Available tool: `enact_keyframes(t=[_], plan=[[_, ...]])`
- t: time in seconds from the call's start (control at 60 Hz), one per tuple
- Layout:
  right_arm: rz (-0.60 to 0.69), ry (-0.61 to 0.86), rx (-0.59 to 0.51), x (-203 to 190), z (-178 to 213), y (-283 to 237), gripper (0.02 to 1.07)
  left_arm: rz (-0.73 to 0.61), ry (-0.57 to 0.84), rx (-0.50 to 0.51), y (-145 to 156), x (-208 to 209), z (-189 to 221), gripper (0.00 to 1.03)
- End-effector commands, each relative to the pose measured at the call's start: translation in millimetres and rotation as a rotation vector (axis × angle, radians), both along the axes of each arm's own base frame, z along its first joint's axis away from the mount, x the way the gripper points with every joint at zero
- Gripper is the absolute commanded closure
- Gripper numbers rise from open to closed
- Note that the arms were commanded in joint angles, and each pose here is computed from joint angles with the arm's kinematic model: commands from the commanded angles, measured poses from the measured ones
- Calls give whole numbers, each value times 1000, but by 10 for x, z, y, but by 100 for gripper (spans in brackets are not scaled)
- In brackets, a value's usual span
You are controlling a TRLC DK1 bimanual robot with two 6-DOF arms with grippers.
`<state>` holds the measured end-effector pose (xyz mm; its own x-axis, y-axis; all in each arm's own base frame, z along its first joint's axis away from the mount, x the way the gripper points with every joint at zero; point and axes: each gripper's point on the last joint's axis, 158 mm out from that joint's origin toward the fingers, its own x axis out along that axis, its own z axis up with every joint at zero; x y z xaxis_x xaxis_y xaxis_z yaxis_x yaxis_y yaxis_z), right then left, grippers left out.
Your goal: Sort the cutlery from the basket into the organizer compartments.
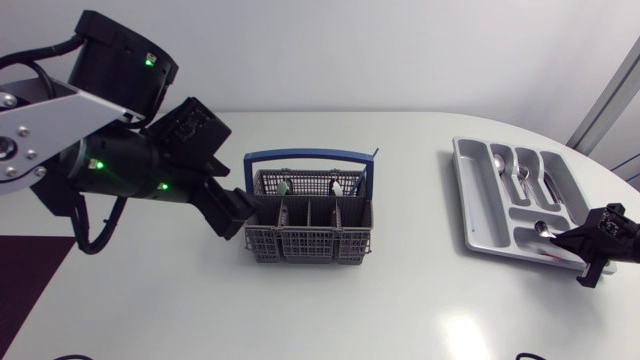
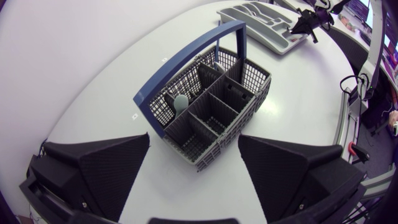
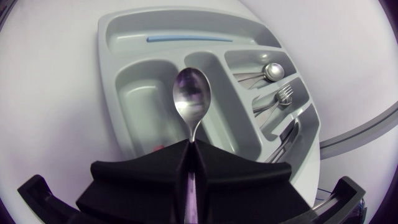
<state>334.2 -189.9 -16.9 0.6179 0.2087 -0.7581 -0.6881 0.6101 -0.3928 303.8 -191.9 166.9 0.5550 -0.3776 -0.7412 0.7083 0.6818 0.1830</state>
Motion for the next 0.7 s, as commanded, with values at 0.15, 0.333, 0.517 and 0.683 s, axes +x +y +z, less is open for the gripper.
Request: enact_keyframes(t=[0.15, 0.333, 0.517, 0.683], plan=[[30, 43, -37, -25, -186, -90, 89, -9, 0, 20, 75, -121, -93, 5], [7, 22, -49, 21, -109, -105, 60, -22, 3, 29, 99, -239, -156, 5], [-25, -25, -50, 46, 200, -30, 48, -30, 1, 49, 180, -327, -251, 5], [-16, -92, -43, 49, 602, 333, 40, -43, 14, 68, 224, -405, -407, 5]])
